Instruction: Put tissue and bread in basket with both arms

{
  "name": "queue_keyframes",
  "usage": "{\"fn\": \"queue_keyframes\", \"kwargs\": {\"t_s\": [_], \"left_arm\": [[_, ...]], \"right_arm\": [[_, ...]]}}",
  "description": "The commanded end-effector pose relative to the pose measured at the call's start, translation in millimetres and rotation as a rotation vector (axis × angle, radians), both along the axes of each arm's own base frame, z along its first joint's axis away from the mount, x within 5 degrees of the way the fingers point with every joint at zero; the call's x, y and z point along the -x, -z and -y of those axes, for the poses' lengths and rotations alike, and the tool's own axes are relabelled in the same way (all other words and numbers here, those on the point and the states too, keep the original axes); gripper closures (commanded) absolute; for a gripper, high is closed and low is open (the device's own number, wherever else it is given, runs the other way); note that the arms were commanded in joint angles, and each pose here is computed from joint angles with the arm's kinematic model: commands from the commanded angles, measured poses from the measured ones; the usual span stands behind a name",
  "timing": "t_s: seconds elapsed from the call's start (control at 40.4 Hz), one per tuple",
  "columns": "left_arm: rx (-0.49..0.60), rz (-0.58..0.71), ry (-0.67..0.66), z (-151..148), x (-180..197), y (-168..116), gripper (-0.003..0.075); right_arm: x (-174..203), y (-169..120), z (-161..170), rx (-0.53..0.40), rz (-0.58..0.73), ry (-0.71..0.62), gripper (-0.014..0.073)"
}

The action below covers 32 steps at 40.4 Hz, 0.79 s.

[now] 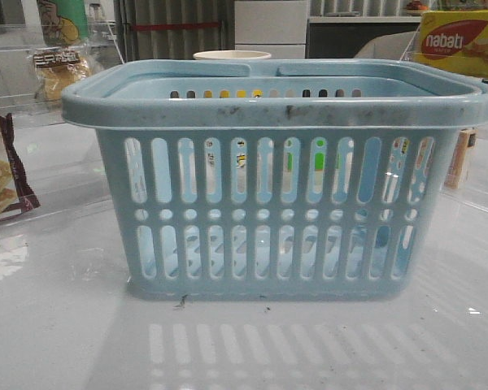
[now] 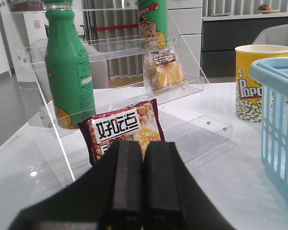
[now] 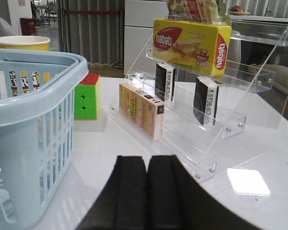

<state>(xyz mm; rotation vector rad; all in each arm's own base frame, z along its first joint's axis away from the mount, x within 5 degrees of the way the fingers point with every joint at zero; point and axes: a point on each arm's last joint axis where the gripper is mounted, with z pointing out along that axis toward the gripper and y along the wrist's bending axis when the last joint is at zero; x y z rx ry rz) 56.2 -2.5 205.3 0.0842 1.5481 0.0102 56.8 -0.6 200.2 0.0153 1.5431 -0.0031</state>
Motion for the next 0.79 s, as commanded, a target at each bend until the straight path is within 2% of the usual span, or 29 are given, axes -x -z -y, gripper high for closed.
{"fn": "queue_keyframes", "kwargs": {"t_s": [0.0, 0.569, 0.768], "left_arm": [[0.007, 0.106, 0.008, 0.6, 2.1, -8.5, 0.0629], [0.006, 0.113, 0.008, 0.6, 2.2, -9.2, 0.0629], [0.012, 0.238, 0.018, 1.3, 5.1, -23.6, 0.0629]], "right_arm": [[2.1, -9.1, 0.5, 0.011, 0.110, 0.006, 0.0528], [2.1, -9.1, 0.5, 0.011, 0.110, 0.006, 0.0528], [3.0, -14.7, 0.8, 0.012, 0.163, 0.011, 0.0528]]}}
